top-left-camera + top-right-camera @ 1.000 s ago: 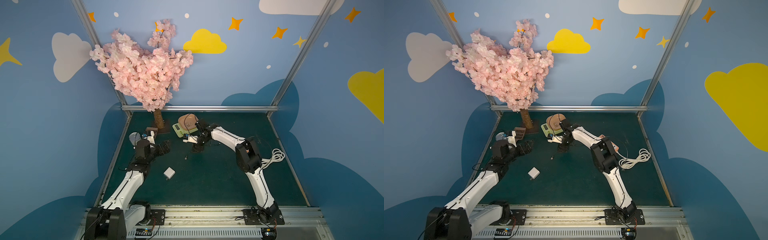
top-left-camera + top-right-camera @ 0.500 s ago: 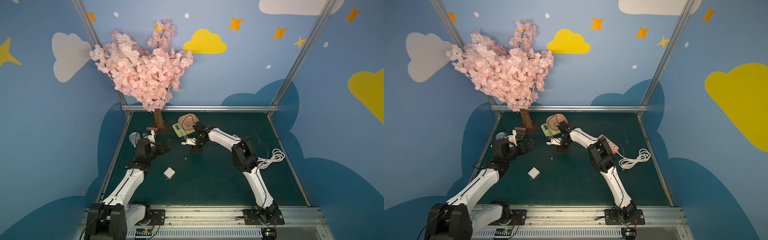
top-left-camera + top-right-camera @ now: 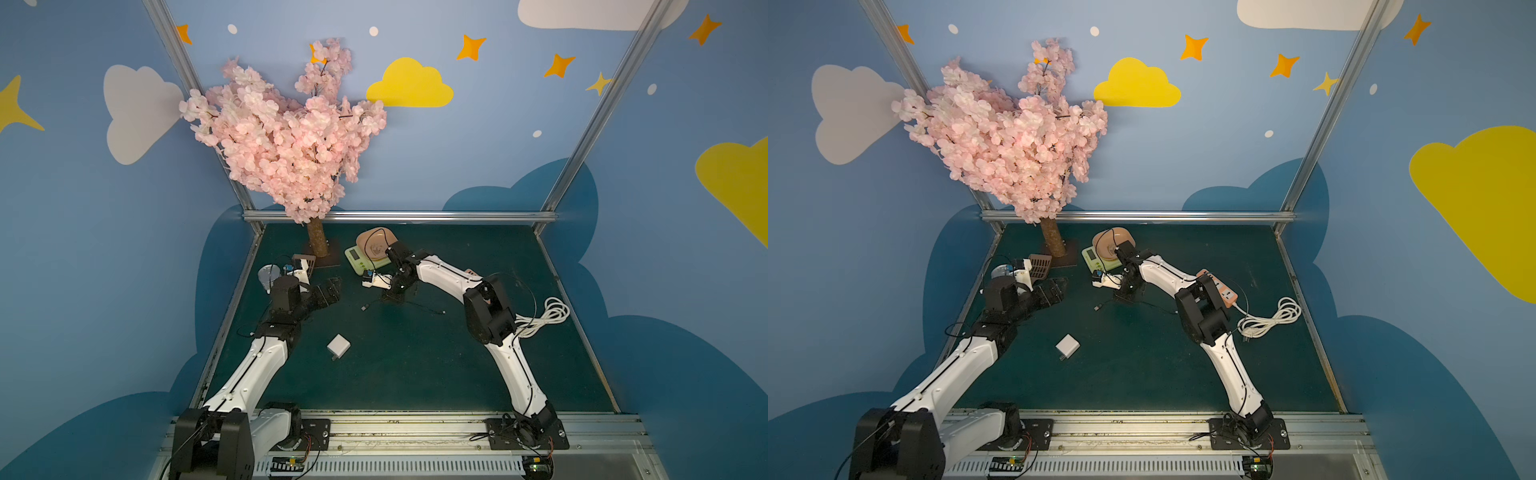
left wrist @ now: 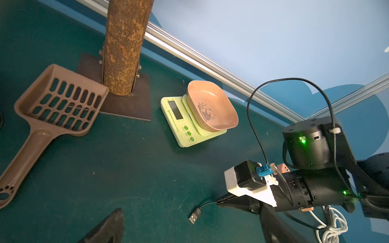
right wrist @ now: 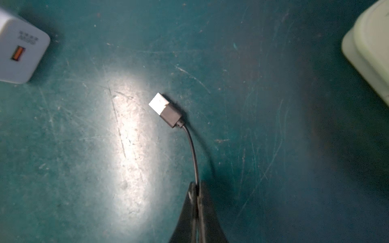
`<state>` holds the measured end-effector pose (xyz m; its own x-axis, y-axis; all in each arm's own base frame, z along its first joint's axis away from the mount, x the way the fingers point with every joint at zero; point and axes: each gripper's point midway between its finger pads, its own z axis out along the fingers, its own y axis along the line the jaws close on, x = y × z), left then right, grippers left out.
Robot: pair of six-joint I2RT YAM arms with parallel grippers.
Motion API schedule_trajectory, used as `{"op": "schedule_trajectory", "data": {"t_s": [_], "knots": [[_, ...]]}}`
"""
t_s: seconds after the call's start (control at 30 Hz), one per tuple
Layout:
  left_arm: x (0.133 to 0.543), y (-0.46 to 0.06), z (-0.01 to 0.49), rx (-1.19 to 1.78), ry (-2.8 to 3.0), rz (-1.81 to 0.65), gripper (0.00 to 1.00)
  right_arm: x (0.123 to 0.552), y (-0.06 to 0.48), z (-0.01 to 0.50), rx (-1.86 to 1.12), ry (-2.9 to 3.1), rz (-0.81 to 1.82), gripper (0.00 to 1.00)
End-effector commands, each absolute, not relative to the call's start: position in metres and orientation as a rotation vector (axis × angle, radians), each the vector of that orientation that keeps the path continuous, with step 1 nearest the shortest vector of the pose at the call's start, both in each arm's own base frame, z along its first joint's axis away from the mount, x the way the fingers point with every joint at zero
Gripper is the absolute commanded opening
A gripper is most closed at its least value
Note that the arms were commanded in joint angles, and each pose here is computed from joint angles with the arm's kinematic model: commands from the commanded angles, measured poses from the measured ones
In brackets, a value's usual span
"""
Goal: Charge the electronic scale
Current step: Pick up the charging cable from the center of the board.
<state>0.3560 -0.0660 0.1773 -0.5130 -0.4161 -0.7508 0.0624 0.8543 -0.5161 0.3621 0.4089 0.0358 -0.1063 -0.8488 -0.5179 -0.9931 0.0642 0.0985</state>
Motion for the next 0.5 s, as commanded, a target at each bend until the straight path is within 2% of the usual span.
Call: {"op": "schedule_trajectory", "data": {"t_s": [0.0,0.23,0.47], "knots": [[0.357,-0.07,0.193,-0.244,1.999,-0.64,1.0,0.366,0.411,0.082,-1.676,2.05,0.678,0.0],[0.358,-0.099,0.207,-0.156,1.98,-0.805,0.97,0.383,0.381,0.157,-1.164,2.15,0.837,0.0],[0.352,-0.153,0.253,-0.026,1.902,-1.14,0.93,0.37,0.332,0.233,-0.704,2.037,1.021,0.0]]}}
